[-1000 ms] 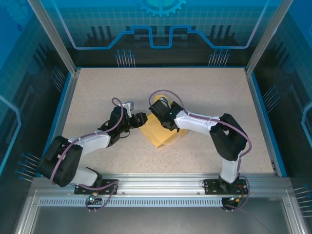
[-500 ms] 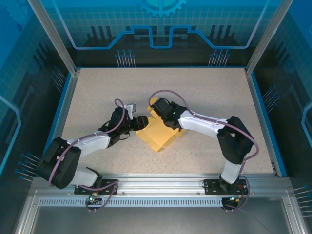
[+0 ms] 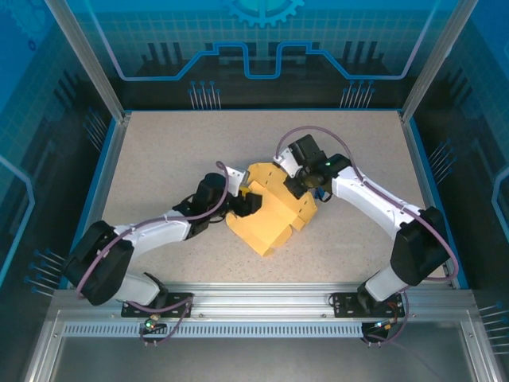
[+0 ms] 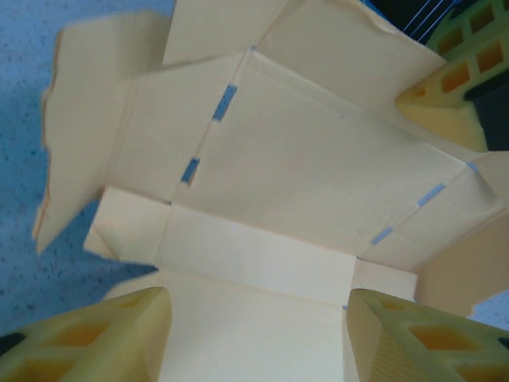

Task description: Fold the paper box

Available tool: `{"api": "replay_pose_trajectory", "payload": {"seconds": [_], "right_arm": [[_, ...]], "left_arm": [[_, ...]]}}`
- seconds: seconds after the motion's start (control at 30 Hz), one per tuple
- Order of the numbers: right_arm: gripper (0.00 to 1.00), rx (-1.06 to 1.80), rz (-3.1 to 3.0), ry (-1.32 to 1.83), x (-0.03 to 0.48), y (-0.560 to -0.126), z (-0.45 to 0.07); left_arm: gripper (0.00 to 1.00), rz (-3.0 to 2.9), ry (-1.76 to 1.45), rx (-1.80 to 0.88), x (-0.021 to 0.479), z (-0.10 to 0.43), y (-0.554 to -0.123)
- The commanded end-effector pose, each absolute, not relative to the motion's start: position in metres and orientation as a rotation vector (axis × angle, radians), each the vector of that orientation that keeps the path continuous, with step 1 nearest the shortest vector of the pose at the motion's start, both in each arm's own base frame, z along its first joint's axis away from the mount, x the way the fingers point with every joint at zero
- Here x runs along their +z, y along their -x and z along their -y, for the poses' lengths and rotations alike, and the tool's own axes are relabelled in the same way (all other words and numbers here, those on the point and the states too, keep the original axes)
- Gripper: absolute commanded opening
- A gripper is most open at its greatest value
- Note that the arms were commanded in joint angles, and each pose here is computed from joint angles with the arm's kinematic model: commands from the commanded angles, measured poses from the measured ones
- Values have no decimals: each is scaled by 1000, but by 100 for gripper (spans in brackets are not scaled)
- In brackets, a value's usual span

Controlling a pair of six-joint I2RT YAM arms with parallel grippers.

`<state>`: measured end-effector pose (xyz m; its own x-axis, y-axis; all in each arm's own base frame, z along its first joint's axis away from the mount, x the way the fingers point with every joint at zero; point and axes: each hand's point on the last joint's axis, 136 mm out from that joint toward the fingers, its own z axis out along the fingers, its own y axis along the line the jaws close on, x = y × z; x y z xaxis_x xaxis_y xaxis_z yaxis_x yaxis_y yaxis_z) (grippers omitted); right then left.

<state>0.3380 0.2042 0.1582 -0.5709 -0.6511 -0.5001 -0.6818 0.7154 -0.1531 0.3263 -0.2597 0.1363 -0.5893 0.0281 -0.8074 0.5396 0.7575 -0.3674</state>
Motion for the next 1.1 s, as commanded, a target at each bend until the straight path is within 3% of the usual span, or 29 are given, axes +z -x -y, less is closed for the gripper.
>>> {"api": "replay_pose_trajectory", "payload": {"seconds": [0.0,0.33,0.53,0.87,1.07], "right_arm": [[3,255,-2398,1012,170,-325,-215],[2,288,-2404,986,168,-327,-211],[2,301,-2407,977,167,-328,-212],[2,299,-2426,918,162,-334,-208],[1,325,-2426,892,163,-335,-209]], "left_arm": [[63,-2069,-519,-648,132,265,-344],[69,-2166,-472,-426,97,242,-383],[69,-2220,-474,-445,79,246,-387],[51,-2151,-568,-782,99,282,-349],[48,-2130,-614,-828,99,293,-334]]}}
